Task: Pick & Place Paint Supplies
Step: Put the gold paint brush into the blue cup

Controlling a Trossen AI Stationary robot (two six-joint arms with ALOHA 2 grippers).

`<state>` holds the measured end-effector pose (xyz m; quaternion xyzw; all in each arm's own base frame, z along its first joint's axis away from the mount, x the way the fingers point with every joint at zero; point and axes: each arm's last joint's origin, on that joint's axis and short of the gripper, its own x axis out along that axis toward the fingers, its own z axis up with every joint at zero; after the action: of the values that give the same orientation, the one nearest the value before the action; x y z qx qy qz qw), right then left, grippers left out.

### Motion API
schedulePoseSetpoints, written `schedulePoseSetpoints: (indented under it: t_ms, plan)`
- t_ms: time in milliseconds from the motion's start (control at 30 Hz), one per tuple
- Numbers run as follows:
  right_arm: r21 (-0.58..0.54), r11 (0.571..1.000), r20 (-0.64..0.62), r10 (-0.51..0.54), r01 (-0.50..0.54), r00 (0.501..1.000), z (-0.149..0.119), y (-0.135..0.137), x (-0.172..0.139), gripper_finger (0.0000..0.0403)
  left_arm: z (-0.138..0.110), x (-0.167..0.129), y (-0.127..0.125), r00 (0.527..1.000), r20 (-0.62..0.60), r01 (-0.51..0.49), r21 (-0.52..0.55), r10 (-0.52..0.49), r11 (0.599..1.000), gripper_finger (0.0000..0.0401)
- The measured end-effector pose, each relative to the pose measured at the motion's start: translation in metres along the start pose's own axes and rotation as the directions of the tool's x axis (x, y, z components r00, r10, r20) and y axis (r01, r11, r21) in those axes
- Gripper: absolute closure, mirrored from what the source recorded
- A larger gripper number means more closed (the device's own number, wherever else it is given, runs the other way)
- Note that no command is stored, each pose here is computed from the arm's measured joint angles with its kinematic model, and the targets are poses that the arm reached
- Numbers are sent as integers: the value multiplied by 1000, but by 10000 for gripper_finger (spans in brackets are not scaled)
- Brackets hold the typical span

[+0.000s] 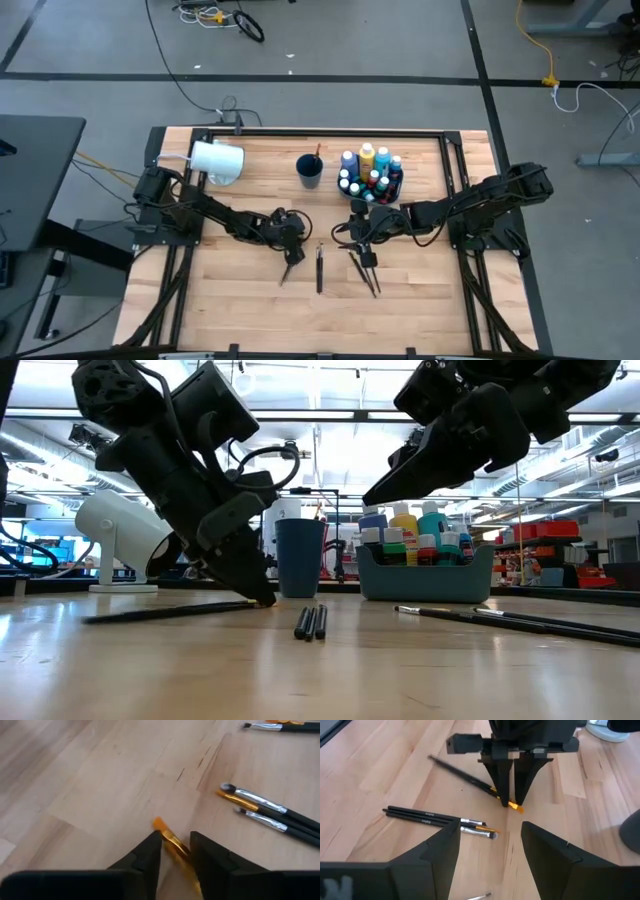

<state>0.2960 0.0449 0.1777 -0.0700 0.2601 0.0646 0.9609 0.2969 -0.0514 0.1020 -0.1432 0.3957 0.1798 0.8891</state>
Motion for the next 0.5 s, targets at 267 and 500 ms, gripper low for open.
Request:
schedulePoseSetpoints:
  t_ms: [267, 500]
  plan:
    - [-1, 1000, -2, 0, 0, 1000, 0, 0, 0, 189, -2, 0, 2, 1000, -23, -16, -2, 16, 1000, 363]
    - [-1, 1000, -2, 1, -1, 1000, 0, 0, 0, 189, -1, 0, 2, 1000, 11, -23, -32, 23, 999, 388]
